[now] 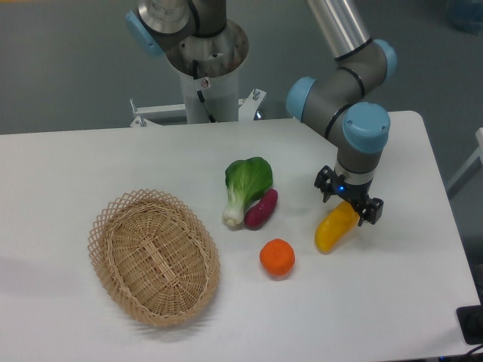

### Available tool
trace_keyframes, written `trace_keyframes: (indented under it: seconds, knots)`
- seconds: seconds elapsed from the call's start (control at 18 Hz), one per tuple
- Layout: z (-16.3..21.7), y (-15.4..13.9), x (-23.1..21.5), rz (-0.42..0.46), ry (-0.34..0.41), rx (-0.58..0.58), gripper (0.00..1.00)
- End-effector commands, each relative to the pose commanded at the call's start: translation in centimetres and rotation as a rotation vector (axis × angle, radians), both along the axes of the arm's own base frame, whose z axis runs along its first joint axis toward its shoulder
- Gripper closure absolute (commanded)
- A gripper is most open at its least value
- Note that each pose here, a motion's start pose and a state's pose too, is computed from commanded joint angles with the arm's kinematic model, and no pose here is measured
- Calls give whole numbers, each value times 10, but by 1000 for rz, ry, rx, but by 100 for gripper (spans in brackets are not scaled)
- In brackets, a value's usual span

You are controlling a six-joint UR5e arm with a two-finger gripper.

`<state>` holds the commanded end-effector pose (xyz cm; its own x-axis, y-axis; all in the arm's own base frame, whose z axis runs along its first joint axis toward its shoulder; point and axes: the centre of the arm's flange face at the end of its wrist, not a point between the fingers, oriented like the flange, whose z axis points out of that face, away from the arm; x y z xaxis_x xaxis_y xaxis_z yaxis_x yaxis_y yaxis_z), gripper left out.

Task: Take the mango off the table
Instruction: 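Lower the gripper around the yellow mango and close on it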

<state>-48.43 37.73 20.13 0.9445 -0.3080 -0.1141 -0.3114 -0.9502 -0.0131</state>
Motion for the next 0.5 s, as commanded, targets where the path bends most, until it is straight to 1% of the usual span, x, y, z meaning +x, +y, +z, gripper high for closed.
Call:
trace_keyframes:
  seconds: [0.17, 0.22, 0.28, 0.33, 0.39, 0.5]
  knots:
    - [0, -1, -1, 3, 1, 1, 0]
    - [1, -1, -1, 3, 3, 1, 6]
    - [2, -1, -1, 5, 5, 3, 19]
    - [2, -1, -1, 5, 5, 3, 29]
    - [3, 0, -1, 5, 8, 4, 35]
    - [4, 0, -2, 3, 11, 5, 38]
